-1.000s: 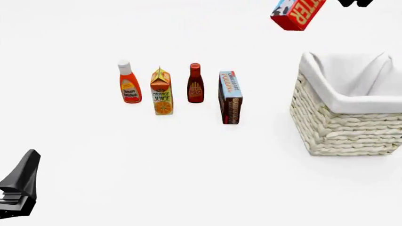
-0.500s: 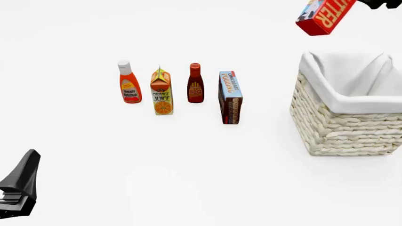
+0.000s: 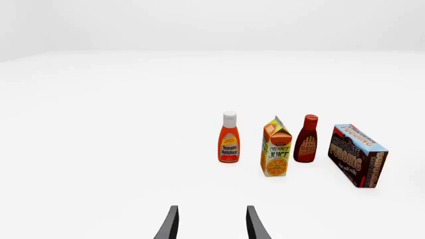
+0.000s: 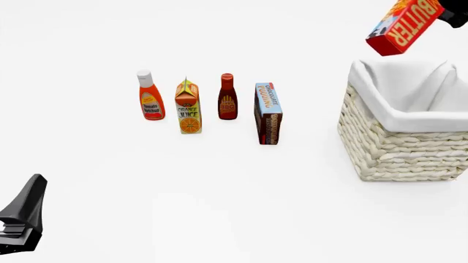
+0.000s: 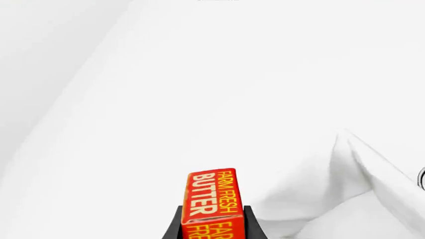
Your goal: Pick the butter and place it in the basket.
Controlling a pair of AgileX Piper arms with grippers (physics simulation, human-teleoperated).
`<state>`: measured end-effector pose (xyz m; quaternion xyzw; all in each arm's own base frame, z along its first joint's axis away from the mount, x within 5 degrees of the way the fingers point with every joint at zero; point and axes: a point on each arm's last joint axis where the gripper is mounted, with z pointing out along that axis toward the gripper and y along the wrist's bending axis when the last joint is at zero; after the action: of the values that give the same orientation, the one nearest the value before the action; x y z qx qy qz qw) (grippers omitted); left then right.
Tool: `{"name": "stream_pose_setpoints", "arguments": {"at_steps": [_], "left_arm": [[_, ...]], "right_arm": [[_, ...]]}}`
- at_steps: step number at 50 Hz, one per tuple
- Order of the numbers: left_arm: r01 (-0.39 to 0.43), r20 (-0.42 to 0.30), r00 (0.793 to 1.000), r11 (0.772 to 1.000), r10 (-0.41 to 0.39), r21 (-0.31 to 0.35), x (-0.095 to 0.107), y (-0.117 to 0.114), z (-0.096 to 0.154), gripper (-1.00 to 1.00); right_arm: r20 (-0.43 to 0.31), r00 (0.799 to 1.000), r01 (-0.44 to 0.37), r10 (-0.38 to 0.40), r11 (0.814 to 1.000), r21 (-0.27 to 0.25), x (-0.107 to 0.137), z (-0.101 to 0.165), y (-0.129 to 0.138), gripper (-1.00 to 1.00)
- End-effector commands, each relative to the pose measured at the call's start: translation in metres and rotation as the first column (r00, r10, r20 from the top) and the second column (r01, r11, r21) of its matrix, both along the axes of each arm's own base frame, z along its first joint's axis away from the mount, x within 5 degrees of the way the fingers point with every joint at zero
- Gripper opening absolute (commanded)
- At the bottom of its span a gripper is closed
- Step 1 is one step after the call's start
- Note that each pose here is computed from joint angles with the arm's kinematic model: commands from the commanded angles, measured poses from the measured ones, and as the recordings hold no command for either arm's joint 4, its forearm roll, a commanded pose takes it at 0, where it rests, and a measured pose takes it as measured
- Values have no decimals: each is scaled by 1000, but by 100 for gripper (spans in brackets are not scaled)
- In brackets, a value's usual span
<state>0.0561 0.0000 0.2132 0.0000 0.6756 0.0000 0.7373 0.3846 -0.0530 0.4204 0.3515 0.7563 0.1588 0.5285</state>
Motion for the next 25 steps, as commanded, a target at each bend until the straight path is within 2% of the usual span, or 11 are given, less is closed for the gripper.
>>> {"name": "stream_pose_setpoints", "arguments": {"at_steps": [1,25], "left_arm": [[0,0,1000,1000,0,0,0,0,0,100],[0,0,1000,1000,0,0,0,0,0,100]], "right_arm": [[14,999,48,-49,998,40,-3,-1,-14,-100],[-34,995,92,-90,995,45,4,-19,-32,-100]]}}
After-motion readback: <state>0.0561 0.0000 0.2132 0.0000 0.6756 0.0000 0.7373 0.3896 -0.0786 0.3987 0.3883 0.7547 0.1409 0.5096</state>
